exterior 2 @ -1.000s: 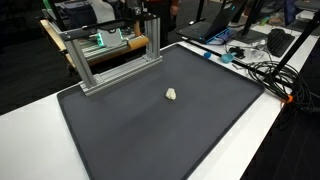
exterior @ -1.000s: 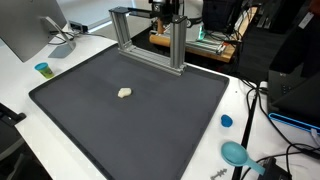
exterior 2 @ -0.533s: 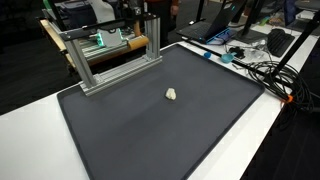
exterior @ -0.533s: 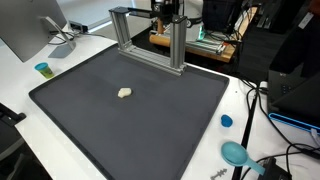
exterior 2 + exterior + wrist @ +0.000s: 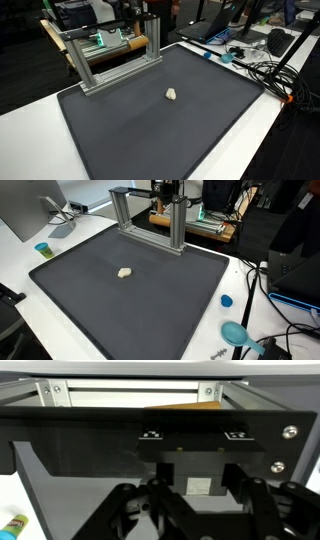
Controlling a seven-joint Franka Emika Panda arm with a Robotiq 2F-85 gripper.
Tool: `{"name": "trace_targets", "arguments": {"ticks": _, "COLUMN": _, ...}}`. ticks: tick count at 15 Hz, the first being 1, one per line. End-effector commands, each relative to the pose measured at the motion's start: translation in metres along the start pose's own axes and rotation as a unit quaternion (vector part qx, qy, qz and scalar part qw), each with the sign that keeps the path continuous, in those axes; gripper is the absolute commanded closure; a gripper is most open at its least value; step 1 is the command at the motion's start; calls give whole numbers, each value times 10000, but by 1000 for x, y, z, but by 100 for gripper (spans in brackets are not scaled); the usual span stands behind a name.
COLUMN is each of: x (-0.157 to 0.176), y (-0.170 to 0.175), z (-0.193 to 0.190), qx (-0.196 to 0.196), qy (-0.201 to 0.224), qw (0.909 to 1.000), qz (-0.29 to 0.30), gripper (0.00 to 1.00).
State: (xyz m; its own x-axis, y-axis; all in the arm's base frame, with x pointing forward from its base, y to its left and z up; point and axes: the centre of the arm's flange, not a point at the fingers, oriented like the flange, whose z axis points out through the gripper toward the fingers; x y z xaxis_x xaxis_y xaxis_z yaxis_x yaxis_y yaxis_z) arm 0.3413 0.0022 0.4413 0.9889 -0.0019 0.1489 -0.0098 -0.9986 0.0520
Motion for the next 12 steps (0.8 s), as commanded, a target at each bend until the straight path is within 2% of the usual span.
{"name": "trace_targets", "arguments": {"ticks": 1, "x": -11, "y": 3, "z": -2, "qx": 15, "qy": -15, "qw": 9998, "qz": -207, "gripper": 54}}
{"name": "trace_targets", "arguments": {"ticks": 2, "x": -11, "y": 3, "z": -2, "qx": -25, "qy": -17, "qw": 9998, "qz": -179, "gripper": 52}}
{"name": "trace_targets", "arguments": {"ticks": 3, "x": -10, "y": 3, "z": -2, "qx": -27, "qy": -34, "qw": 9999, "qz": -164, "gripper": 43}}
{"name": "trace_targets", "arguments": {"ticks": 4, "x": -10, "y": 4, "z": -1, "qx": -32, "qy": -42, "qw": 9999, "qz": -129, "gripper": 24}}
{"name": "trace_targets", "arguments": {"ticks": 6, "x": -10, "y": 7, "z": 0, "qx": -25, "qy": -86, "qw": 9999, "qz": -74, "gripper": 8}}
{"name": "trace_targets", "arguments": {"ticks": 8, "x": -11, "y": 8, "z": 1, "qx": 8, "qy": -126, "qw": 9999, "qz": -8, "gripper": 13}}
{"name": "trace_targets", "arguments": {"ticks": 10, "x": -13, "y": 9, "z": 1, "qx": 33, "qy": -147, "qw": 9999, "qz": 18, "gripper": 30}}
{"name": "trace_targets", "arguments": {"ticks": 11, "x": -14, "y": 10, "z": 1, "qx": 49, "qy": -151, "qw": 9999, "qz": 33, "gripper": 41}}
{"name": "trace_targets", "arguments": {"ticks": 12, "x": -14, "y": 10, "z": 0, "qx": 56, "qy": -141, "qw": 9999, "qz": 58, "gripper": 47}}
